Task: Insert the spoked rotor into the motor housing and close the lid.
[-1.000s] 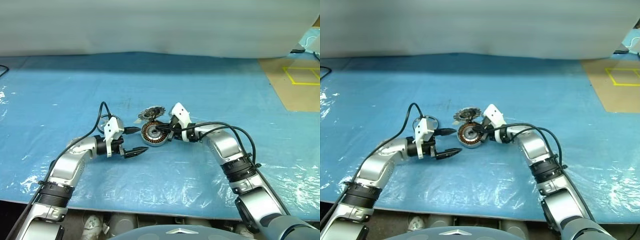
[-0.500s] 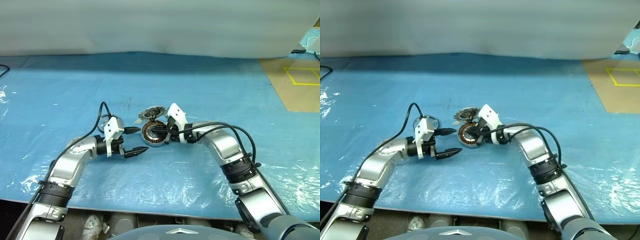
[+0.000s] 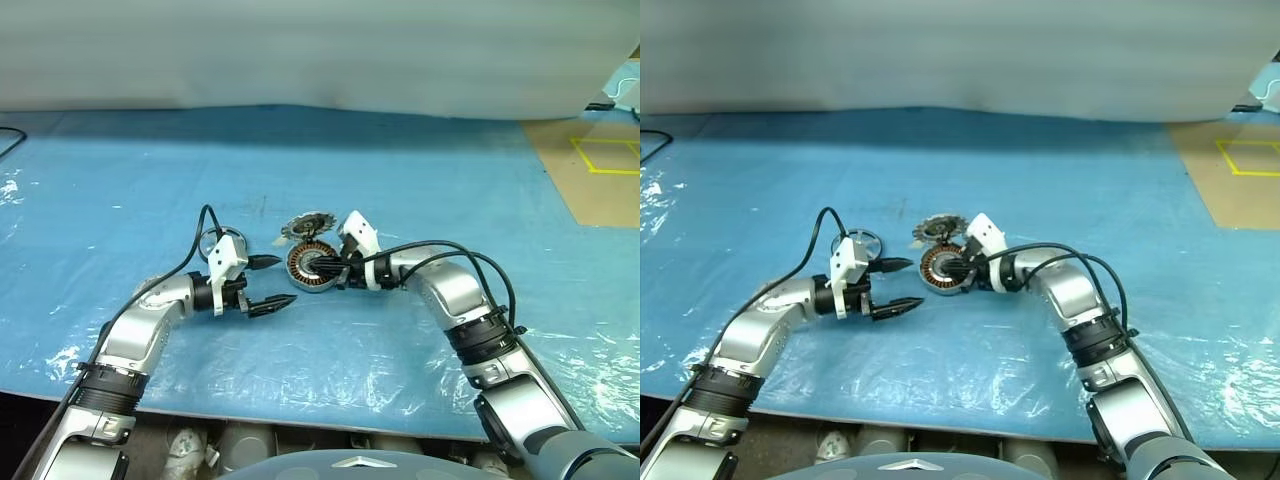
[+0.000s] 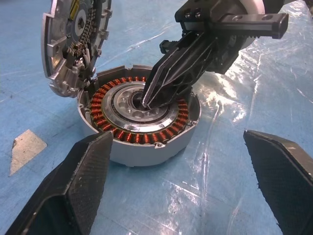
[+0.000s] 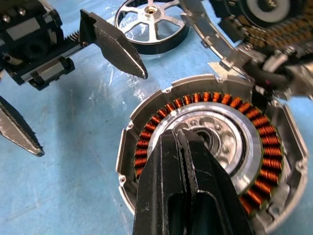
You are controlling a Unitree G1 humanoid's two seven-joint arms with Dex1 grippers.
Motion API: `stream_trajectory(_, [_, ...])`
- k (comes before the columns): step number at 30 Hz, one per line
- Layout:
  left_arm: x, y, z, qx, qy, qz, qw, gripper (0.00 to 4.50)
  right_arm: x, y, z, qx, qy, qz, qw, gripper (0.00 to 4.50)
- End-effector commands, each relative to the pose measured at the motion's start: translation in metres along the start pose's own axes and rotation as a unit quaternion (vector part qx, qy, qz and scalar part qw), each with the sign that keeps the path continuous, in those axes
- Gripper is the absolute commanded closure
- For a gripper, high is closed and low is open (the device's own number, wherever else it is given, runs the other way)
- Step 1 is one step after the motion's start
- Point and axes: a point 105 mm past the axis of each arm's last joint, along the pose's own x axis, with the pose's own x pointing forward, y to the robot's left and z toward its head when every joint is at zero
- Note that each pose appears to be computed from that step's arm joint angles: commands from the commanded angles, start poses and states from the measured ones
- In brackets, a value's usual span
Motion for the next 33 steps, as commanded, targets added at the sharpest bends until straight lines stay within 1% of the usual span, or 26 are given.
stream_trajectory(1, [0.0,0.0,0.008,0.019,-0.008,-0.005,1.0,0.0,-0.001,-0.006,0.0,0.04,-0.007,-0.011,0.999,4.47])
stream_trajectory(6, [0.0,0.0,0.008,0.019,-0.007,-0.005,1.0,0.0,-0.005,-0.001,0.023,0.062,-0.062,0.007,0.996,4.47])
stream_trajectory(11, [0.0,-0.001,0.008,0.019,-0.007,-0.006,1.0,0.0,-0.006,0.003,0.033,0.044,-0.071,0.011,0.996,4.47])
stream_trajectory(15, [0.0,-0.001,0.008,0.019,-0.008,-0.006,1.0,0.0,-0.006,0.012,0.045,0.03,-0.088,0.029,0.995,4.47])
stream_trajectory(18, [0.0,-0.001,0.008,0.018,-0.007,-0.005,1.0,0.0,-0.003,0.016,0.048,0.011,-0.085,0.027,0.996,4.47])
stream_trajectory(20, [-0.001,-0.001,0.008,0.018,-0.007,-0.005,1.0,0.0,0.001,0.014,0.046,-0.01,-0.073,0.009,0.997,4.47])
stream_trajectory(26, [0.0,-0.001,0.008,0.018,-0.008,-0.005,1.0,0.0,0.012,0.007,0.018,-0.093,-0.005,-0.028,0.995,4.47])
stream_trajectory(29, [0.0,-0.001,0.008,0.018,-0.009,-0.005,1.0,0.0,0.014,0.006,0.011,-0.117,0.008,-0.028,0.993,4.47])
stream_trajectory(33, [0.0,-0.001,0.008,0.018,-0.008,-0.005,1.0,0.0,0.015,-0.002,0.007,-0.116,0.015,-0.049,0.992,4.47])
